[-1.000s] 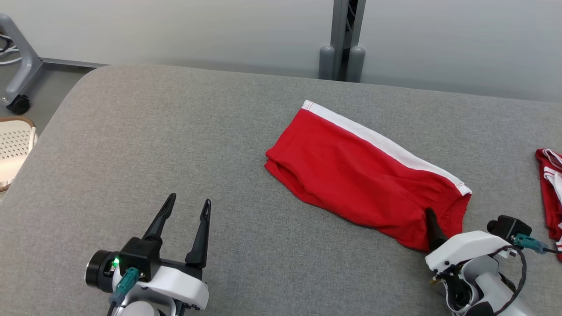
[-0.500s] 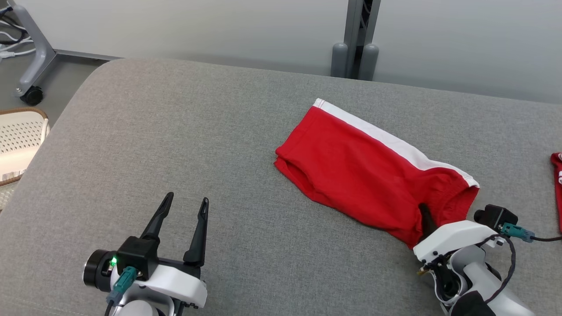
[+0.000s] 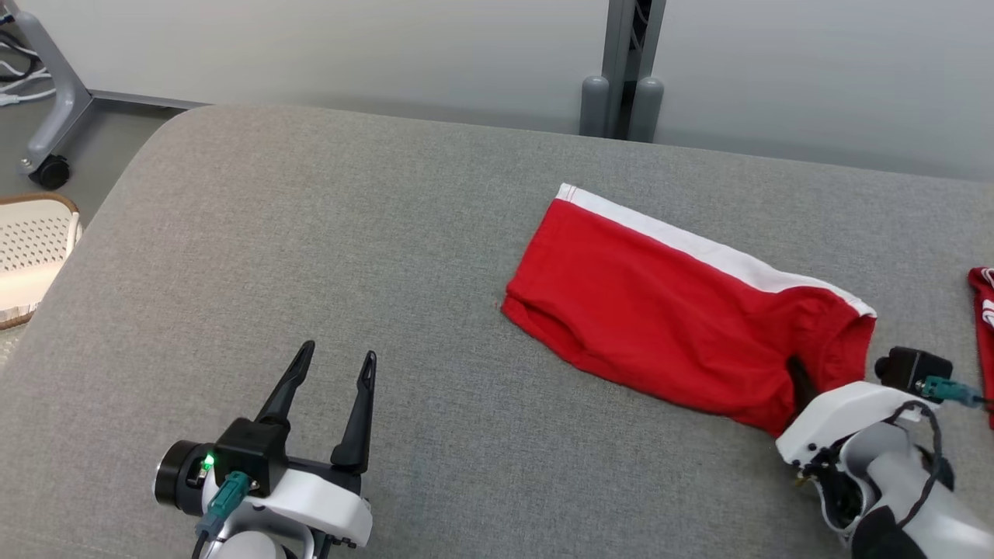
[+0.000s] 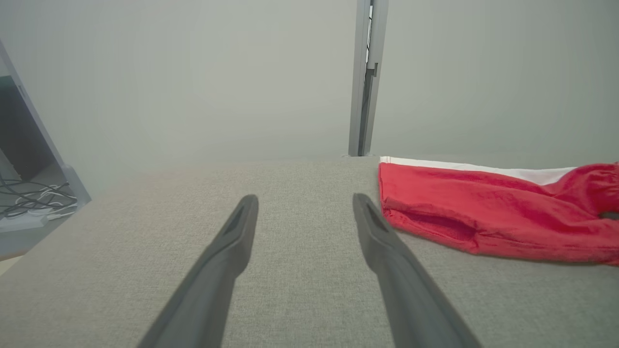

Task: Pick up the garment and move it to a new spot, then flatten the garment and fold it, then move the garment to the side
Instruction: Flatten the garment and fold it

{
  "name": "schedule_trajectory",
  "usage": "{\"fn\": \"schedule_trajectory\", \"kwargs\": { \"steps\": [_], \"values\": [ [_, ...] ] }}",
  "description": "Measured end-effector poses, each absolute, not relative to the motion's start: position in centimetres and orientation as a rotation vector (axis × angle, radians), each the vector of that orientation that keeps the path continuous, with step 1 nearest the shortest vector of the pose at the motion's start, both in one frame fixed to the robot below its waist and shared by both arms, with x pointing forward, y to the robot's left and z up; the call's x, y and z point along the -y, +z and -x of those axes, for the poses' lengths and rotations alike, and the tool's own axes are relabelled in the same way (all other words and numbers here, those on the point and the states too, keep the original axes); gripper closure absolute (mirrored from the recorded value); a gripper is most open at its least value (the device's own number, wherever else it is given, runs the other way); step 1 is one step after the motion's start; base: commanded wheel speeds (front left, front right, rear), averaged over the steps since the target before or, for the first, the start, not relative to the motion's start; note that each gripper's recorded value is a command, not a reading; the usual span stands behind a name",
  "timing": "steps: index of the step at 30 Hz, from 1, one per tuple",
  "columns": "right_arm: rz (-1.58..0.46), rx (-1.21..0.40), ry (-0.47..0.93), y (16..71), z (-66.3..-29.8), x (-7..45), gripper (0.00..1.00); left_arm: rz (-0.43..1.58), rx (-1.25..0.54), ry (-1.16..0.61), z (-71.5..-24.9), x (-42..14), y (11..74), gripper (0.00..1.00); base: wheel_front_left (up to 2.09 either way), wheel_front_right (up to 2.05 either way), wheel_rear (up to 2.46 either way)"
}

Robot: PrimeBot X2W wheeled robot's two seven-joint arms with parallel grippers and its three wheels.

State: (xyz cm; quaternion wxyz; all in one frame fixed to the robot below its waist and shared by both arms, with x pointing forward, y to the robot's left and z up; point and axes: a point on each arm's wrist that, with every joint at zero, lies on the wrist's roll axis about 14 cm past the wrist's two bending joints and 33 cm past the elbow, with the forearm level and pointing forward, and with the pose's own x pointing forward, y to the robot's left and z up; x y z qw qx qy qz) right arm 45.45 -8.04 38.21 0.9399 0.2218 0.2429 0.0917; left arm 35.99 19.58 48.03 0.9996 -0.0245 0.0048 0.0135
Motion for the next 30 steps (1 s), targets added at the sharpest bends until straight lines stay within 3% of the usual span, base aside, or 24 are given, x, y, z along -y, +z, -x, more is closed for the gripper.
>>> {"fn": "schedule_trajectory", "kwargs": {
  "steps": [19, 26, 30],
  "values": [
    [0.230, -0.598, 0.327, 38.1, -53.1, 15.0, 1.00, 0.042, -0.052, 0.080, -36.5, -21.3, 46.9, 0.00, 0.00, 0.00, 0.00],
    [0.163, -0.562, 0.378, 39.3, -54.1, 11.5, 1.00, 0.048, -0.061, 0.100, -36.2, -21.6, 46.6, 0.00, 0.00, 0.00, 0.00],
    [-0.006, -0.520, 0.409, 41.9, -54.2, 7.6, 1.00, 0.051, -0.045, 0.089, -36.4, -21.2, 47.1, 0.00, 0.00, 0.00, 0.00]
  ]
}}
